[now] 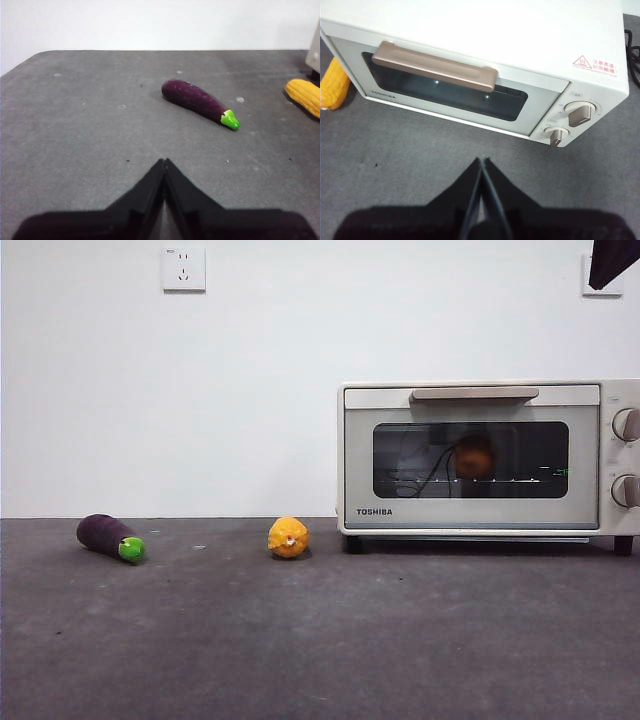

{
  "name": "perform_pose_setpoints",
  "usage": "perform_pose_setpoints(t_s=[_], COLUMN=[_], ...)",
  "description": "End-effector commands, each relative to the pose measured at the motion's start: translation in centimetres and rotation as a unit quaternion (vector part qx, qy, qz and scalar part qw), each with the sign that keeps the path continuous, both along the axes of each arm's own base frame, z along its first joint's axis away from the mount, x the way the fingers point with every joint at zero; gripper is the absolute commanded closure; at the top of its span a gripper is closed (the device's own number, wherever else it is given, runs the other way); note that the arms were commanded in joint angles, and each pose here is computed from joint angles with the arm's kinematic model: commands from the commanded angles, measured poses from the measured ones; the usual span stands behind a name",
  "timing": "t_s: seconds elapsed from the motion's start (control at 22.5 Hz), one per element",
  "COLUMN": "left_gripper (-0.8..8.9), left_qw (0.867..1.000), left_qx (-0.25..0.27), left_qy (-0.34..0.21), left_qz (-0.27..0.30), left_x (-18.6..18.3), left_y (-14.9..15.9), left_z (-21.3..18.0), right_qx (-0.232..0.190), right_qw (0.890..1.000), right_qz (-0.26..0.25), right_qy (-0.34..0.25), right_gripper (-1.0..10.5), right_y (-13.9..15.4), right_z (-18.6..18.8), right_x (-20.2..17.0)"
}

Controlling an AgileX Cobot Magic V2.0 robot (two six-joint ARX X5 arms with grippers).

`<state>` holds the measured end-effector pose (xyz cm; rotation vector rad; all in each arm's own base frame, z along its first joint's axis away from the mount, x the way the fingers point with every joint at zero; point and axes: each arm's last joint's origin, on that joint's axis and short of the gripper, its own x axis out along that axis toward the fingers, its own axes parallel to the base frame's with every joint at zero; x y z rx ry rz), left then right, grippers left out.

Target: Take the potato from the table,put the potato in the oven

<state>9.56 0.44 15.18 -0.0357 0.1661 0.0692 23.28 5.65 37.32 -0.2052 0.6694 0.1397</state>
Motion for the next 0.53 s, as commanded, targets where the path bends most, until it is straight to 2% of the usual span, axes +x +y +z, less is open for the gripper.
perform_pose_setpoints(t_s=[0.04,0.53], left_gripper=[8.17,8.17], left_qw=[1.0,1.0], left_qx=[-0.013,-0.014], left_qy=[-0.003,0.003], left_qz=[-0.014,-0.015], left_x=[0.06,0.11], left_y=[-0.07,-0.08], left_z=[-0.2,-0.29], right_qx=[0.001,0.001], right_qw=[1.0,1.0], right_qz=[-0.002,-0.002], right_qy=[-0.002,-0.002], right_gripper=[9.4,9.4], right_y=[0.04,0.04], right_z=[0.03,0.03], right_x=[0.11,0.11])
